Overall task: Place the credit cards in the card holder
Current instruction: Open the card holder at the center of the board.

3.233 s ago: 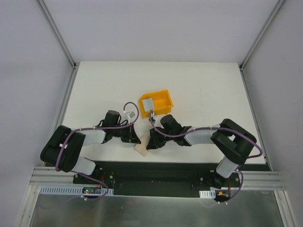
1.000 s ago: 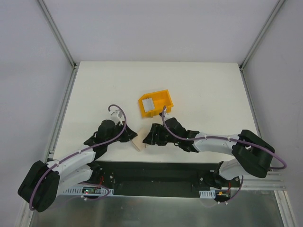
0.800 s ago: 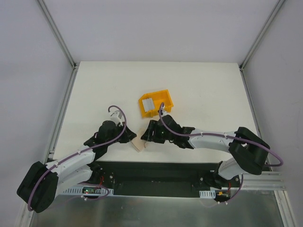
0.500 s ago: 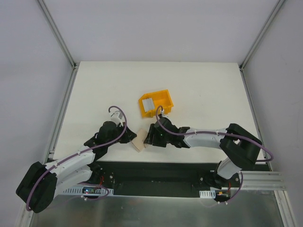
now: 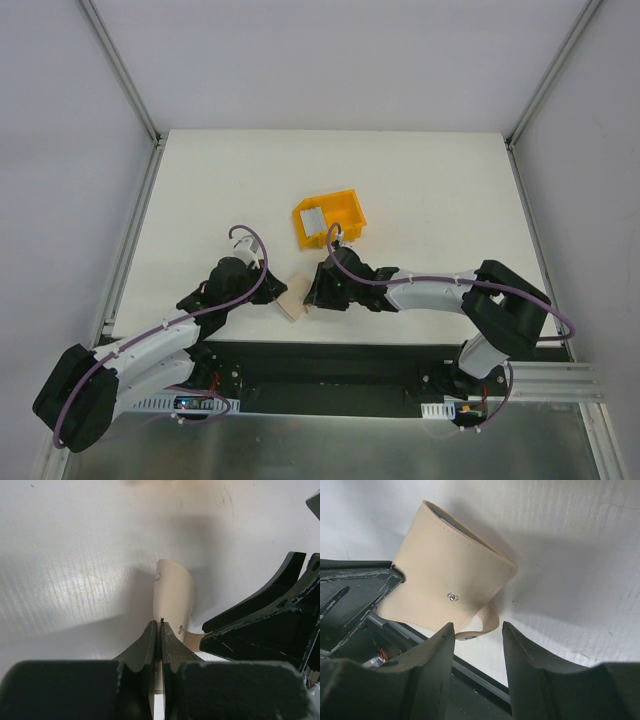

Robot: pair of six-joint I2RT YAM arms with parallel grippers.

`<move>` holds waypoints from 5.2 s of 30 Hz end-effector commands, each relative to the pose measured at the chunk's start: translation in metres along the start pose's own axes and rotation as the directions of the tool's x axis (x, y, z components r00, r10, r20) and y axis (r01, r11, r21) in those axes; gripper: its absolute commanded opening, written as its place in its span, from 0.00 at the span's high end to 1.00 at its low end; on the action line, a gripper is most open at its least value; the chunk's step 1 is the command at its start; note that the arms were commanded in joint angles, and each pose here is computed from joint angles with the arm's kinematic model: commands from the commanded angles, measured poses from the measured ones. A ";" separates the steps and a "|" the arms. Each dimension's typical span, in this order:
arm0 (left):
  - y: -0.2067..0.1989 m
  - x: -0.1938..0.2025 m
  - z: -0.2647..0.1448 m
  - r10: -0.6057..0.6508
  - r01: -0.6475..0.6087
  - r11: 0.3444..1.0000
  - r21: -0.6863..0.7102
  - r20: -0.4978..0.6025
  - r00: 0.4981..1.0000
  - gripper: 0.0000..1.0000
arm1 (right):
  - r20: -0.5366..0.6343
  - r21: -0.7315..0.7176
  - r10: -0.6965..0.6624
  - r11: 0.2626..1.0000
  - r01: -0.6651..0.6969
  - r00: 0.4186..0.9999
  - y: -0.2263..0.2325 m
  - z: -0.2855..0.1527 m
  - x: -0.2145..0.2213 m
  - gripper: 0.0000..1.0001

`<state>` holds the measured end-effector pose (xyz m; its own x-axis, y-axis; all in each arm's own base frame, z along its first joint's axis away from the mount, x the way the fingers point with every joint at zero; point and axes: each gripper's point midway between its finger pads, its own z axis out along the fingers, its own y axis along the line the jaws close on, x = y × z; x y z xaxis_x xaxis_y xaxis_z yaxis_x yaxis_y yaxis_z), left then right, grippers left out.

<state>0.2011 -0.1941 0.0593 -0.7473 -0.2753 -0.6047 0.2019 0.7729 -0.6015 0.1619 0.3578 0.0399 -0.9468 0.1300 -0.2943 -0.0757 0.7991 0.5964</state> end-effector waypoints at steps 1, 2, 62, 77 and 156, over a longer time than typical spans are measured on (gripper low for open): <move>-0.010 -0.014 -0.002 0.021 -0.022 1.000 0.016 0.047 0.999 1.00 | -0.002 -0.020 -0.003 1.000 0.003 1.000 0.007 -0.005 0.000 0.58; -0.009 -0.013 -0.002 0.021 -0.021 1.000 0.013 0.043 0.999 1.00 | -0.004 -0.018 -0.001 1.000 0.000 1.000 0.005 -0.005 0.001 0.59; -0.023 -0.016 -0.008 0.116 -0.117 0.991 0.068 0.017 0.993 0.22 | 0.088 -0.161 -0.130 0.977 0.143 0.988 0.027 -0.043 -0.013 0.99; -0.042 -0.002 0.005 0.240 -0.220 0.963 0.155 -0.126 0.963 0.07 | 0.107 -0.217 -0.187 0.954 0.207 0.976 0.050 -0.056 -0.023 0.99; 0.017 0.004 0.002 -0.020 0.020 0.981 -0.191 0.001 1.000 1.00 | 0.063 0.072 -0.172 0.983 0.168 0.983 -0.072 -0.055 -0.043 0.99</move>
<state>0.2020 -0.1767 0.0413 -0.7675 -0.2647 -0.5838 0.0458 0.8858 -0.4619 0.1887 0.2911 0.0714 -0.8954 0.0019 -0.4452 -0.2671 0.7977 0.5406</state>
